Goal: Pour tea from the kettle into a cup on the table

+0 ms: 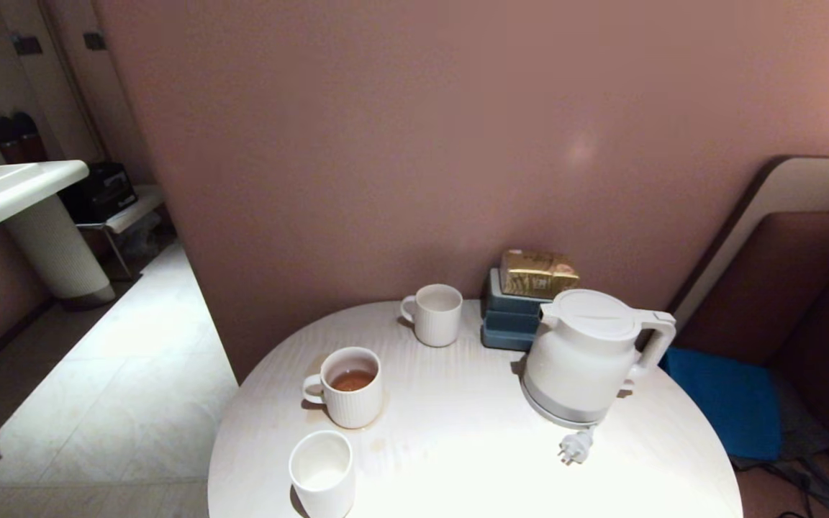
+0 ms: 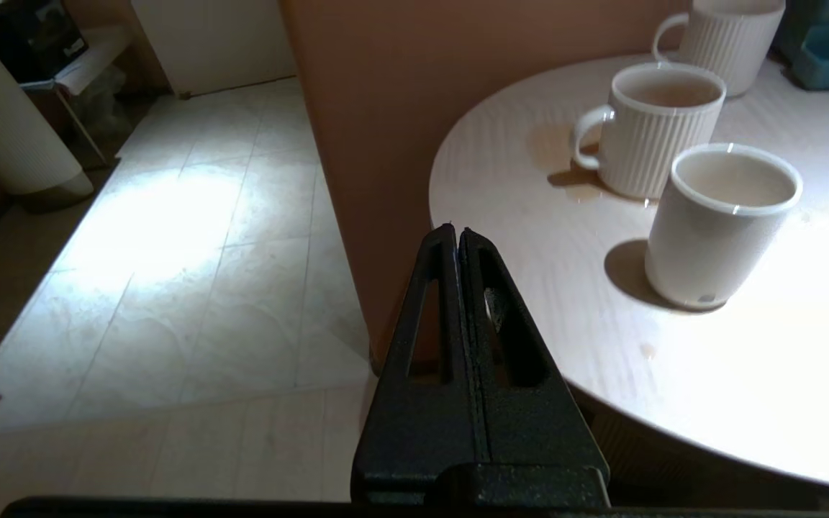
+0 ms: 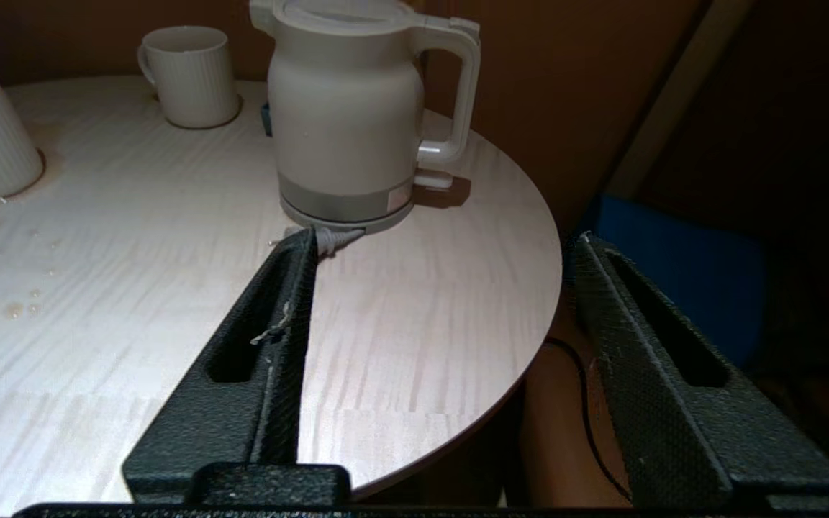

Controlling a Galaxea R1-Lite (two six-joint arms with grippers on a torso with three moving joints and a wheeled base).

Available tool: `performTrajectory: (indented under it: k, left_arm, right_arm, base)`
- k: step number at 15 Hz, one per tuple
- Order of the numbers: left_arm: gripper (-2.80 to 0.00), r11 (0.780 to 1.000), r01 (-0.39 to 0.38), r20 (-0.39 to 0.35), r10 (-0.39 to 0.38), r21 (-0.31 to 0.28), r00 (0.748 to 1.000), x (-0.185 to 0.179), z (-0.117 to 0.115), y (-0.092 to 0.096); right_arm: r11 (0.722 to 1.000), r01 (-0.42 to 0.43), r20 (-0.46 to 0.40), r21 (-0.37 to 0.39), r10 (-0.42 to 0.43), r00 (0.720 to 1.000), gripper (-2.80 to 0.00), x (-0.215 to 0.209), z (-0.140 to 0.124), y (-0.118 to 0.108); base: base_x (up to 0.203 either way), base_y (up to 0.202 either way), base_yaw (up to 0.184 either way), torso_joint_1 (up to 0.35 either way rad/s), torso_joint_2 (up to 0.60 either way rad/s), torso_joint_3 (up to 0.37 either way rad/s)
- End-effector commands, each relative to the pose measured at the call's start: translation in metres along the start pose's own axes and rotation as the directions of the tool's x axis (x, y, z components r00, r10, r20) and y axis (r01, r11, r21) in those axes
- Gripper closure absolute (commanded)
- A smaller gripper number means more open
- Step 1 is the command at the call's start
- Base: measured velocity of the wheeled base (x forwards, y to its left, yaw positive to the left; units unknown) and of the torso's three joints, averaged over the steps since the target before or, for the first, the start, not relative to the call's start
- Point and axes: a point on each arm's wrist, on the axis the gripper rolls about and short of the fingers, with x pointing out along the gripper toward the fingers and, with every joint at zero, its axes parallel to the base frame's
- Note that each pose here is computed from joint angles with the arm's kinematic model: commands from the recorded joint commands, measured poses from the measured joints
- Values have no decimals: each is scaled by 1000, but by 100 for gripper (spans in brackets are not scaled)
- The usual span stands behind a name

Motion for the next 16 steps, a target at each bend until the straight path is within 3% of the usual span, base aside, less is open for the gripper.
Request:
performTrajectory:
  k: [1,8,16]
  left_arm:
    - [0,1000,0,-2,0,0,1000,0,0,0]
    - [0,1000,0,-1,0,0,1000,0,0,0]
    - [0,998,-11,-1,11,-58,1000,0,0,0]
  right_arm:
    - [1000,0,-2,1,0,1000,-280,0,0,0]
    - [1000,-1,-1,-1,1,1000,-280,0,0,0]
    - [1000,-3,-1,1,3,1000,-280,0,0,0]
  base:
    - [0,0,0,313,-594,-293]
    - [0,0,0,57,-106,-53]
    - [0,0,0,0,0,0]
